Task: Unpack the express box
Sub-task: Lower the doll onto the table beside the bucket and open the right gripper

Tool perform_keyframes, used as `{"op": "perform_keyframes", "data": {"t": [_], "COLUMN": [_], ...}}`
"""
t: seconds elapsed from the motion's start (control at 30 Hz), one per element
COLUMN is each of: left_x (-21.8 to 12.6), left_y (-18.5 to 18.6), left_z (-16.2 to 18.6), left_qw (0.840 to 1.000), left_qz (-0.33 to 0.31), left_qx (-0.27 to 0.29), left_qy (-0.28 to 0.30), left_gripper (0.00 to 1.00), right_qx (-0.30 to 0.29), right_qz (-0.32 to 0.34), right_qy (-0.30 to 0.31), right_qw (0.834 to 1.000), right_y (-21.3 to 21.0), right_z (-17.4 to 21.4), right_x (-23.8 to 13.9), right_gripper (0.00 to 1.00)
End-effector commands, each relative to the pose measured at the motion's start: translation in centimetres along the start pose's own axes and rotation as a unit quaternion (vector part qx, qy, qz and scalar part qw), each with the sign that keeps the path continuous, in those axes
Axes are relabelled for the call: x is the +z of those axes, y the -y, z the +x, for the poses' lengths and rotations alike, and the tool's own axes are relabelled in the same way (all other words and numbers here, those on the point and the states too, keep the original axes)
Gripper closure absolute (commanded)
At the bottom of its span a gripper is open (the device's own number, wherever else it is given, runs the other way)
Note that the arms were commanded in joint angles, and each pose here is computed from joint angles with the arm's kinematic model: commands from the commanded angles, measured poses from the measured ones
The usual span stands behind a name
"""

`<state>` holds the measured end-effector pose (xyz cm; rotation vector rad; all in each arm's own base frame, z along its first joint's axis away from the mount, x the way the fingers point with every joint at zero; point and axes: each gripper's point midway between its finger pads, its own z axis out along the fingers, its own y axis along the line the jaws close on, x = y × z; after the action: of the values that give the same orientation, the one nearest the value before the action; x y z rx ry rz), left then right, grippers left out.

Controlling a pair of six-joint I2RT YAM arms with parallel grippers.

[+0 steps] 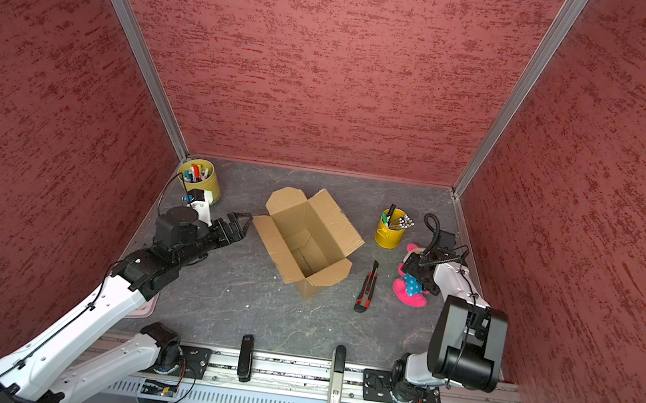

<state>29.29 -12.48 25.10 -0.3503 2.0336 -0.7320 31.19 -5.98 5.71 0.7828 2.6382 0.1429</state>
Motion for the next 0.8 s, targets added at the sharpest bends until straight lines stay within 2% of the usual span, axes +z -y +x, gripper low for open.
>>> {"op": "perform_keyframes", "data": {"t": [0.0,0.53,0.77], "left_x": [-0.2,-1.0,-1.9], "left_y": [-0.6,-1.6,-3.1], "left_z": [0.5,0.3,-0.1], "left_qw": [1.0,1.0,0.999], "left_qz": [0.0,0.0,-0.032], "left_qx": [0.007,0.0,0.006], "left_qy": [-0.005,0.002,0.012], "left_gripper": [0.0,0.0,0.0], "right_qx": [0.005,0.003,-0.001], "right_qz": [0.012,0.018,0.012], "right_qy": [0.018,0.047,0.075], "right_qw": [1.0,0.999,0.997], "right_y": [0.3,0.5,0.3], "right_z": [-0.9,-1.3,-1.7], "right_x": [-1.8,-5.3,-7.4], "right_gripper": [0.14,0.07,0.05]}}
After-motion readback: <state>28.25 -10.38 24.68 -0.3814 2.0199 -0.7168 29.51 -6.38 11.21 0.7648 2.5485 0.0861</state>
